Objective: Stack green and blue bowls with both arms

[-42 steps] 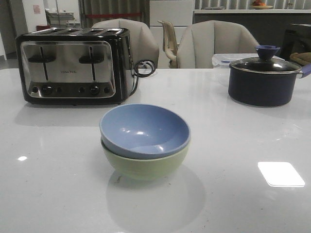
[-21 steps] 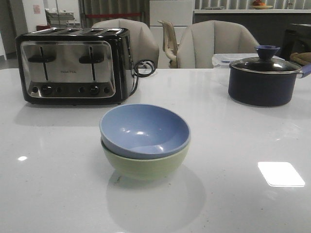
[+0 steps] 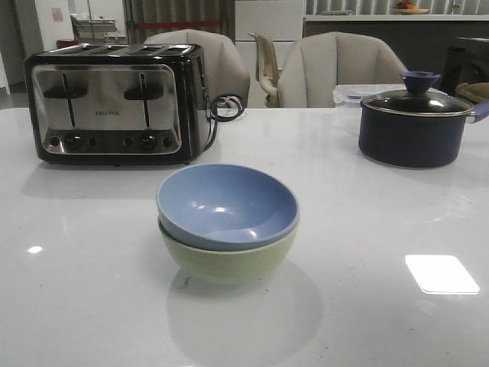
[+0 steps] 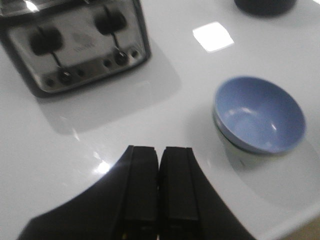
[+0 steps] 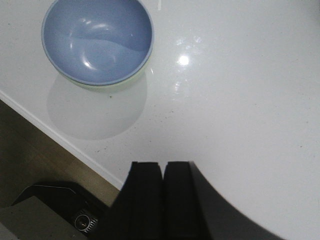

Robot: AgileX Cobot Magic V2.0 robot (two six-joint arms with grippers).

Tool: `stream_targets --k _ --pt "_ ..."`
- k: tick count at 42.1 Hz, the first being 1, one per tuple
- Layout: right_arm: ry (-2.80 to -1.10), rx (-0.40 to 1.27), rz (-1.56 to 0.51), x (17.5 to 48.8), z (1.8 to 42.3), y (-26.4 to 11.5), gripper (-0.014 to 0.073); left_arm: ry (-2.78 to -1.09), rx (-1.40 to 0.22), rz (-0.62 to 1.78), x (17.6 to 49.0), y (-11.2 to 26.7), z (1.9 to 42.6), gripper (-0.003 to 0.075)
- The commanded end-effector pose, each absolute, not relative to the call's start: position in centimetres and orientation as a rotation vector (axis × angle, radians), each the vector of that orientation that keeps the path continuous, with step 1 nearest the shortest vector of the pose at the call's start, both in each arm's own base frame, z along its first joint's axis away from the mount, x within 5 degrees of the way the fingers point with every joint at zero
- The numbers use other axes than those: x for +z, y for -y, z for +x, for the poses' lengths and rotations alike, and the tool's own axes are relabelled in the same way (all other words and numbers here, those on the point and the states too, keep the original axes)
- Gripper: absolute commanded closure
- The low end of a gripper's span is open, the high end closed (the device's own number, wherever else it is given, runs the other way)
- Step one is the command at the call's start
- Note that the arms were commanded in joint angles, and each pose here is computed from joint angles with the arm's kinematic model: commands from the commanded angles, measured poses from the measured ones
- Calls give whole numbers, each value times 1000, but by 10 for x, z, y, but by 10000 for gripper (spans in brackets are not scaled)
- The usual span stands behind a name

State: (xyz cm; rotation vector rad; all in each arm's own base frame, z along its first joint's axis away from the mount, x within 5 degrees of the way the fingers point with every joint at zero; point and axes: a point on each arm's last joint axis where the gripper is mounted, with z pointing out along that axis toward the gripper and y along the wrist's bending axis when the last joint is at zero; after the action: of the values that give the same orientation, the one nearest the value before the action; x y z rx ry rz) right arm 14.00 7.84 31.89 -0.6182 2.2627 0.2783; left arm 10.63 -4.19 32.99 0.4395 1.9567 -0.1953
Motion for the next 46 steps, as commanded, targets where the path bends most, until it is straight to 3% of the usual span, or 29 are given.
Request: stream_targets --k 1,10,19,46 --pt "-2176 280 -601 332 144 -79 559 -1691 -157 293 331 28 100 622" --pt "-2176 280 -601 332 144 -79 559 -1472 -98 83 267 8 65 622" --pt "-2176 280 -601 332 144 -79 559 -1444 -35 20 224 2 54 622" --pt "-2180 279 -602 332 144 -79 559 -1379 -14 12 219 1 54 622"
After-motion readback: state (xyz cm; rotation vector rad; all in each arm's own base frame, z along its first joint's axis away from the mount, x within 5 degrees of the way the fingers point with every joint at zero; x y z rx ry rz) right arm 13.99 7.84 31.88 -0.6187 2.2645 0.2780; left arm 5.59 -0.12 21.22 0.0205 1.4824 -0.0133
